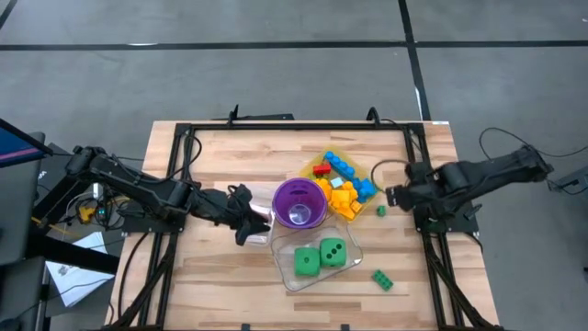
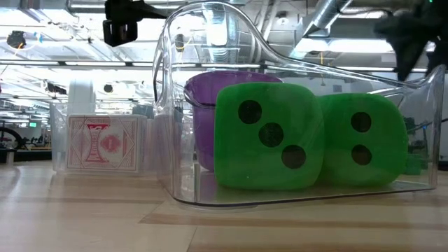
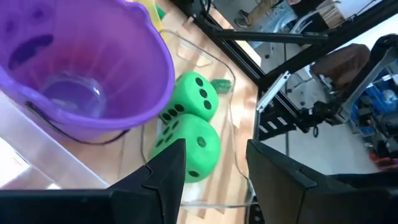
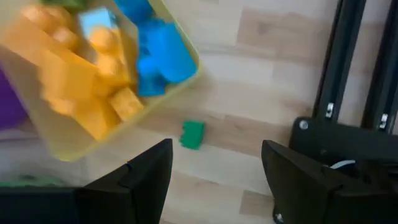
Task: Pick & Place Toys
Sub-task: Put the green game piece into the yellow bin
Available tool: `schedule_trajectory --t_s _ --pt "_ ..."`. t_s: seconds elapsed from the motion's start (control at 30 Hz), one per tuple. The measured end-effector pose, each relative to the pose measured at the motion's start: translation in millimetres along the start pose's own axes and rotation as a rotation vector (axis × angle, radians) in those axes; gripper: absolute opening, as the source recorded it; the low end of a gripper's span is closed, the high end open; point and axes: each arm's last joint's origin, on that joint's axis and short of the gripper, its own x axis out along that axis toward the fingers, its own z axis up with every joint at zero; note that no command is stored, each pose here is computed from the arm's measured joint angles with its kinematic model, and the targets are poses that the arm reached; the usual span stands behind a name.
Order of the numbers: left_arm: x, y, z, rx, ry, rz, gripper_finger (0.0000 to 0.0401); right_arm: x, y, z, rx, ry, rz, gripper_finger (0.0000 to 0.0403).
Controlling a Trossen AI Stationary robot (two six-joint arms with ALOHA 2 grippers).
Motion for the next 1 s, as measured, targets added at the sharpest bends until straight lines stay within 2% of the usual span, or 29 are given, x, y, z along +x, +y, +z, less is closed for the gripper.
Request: schedule_trajectory --t_s 0.2,0.37,0.53,0.7,1.0 --pt "1.1 5.1 6.1 0.007 -0.027 0.025 0.0166 38.5 2.4 -23.3 -0.001 0.077 0.009 0.0238" --pt "1.9 9.4 11.0 -0.005 -0.043 0.043 0.0161 51.0 7.1 -23.4 0.011 0.062 -0.038 0.0238" --pt "2.3 12.4 14.9 -0.014 -0.058 0.053 0.0161 62.9 14.5 -20.8 -0.062 0.083 -0.113 0.0238" --pt "2.5 13.1 16.2 -0.018 -0.057 0.047 0.0159 73.7 26.8 -22.6 -0.112 0.117 -0.117 0.0238" --pt "2.5 11.3 17.6 -0.021 -0.068 0.026 0.0157 95.6 40.4 -28.9 -0.224 0.146 -0.218 0.0238"
